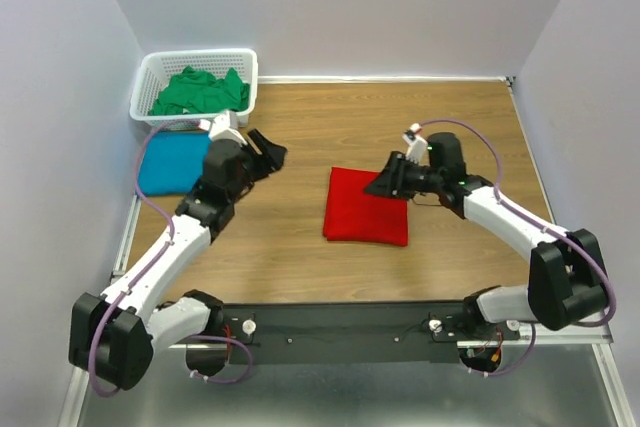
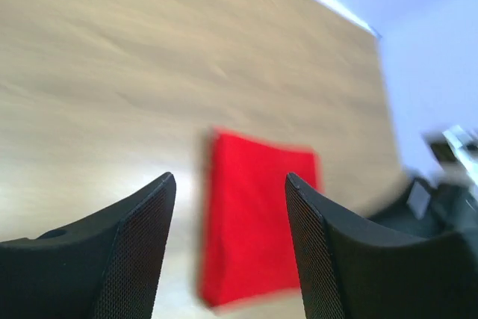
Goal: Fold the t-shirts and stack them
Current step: Fold the tshirt
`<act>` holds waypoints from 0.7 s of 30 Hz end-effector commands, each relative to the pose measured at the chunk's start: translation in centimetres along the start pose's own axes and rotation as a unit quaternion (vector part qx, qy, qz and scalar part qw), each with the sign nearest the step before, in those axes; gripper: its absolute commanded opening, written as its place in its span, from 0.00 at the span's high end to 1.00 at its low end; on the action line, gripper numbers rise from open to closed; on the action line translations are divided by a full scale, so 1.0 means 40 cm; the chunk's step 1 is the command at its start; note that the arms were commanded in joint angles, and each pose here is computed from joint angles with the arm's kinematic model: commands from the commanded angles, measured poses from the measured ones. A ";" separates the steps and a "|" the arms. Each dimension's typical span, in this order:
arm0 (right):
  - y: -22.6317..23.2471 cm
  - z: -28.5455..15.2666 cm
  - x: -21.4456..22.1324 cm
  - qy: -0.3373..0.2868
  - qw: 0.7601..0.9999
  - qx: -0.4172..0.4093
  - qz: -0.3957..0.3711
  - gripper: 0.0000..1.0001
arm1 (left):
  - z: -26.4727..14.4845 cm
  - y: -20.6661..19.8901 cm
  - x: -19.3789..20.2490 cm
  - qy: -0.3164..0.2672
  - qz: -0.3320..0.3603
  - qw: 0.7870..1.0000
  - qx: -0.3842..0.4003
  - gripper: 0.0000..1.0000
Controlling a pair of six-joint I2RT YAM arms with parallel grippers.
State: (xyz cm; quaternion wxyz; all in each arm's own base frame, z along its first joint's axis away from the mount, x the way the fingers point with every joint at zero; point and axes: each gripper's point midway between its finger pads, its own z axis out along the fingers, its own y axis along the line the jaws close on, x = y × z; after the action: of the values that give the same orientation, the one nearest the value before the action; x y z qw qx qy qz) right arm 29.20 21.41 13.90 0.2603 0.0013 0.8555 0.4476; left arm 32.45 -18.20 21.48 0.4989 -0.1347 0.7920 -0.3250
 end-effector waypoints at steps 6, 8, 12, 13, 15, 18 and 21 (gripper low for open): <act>-0.015 0.100 0.151 0.078 0.970 0.195 -0.119 0.49 | -0.066 0.294 -0.178 -0.021 0.135 0.966 -0.219 0.24; 0.010 0.135 0.192 0.097 0.958 0.218 -0.160 0.49 | -0.084 0.327 -0.186 -0.034 0.145 0.958 -0.247 0.24; 0.012 0.185 0.237 0.125 0.926 0.281 -0.217 0.50 | -0.107 0.355 -0.179 -0.063 0.145 0.953 -0.258 0.24; 0.022 0.195 0.240 0.127 0.922 0.287 -0.227 0.51 | -0.109 0.365 -0.169 -0.060 0.144 0.952 -0.263 0.24; 0.038 0.227 0.270 0.145 0.909 0.299 -0.251 0.51 | -0.106 0.368 -0.168 -0.055 0.148 0.951 -0.266 0.24; 0.044 0.257 0.284 0.147 0.894 0.323 -0.273 0.52 | -0.099 0.367 -0.173 -0.053 0.151 0.951 -0.266 0.24; 0.048 0.262 0.284 0.138 0.896 0.331 -0.264 0.56 | -0.090 0.362 -0.170 -0.047 0.151 0.953 -0.257 0.24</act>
State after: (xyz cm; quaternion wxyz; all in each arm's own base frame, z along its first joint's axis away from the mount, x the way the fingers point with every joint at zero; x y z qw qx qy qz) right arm 22.89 35.36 5.52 0.2192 -0.2153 0.9443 0.1179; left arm 33.51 -2.83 17.22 0.5171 -0.1553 0.8409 -0.0378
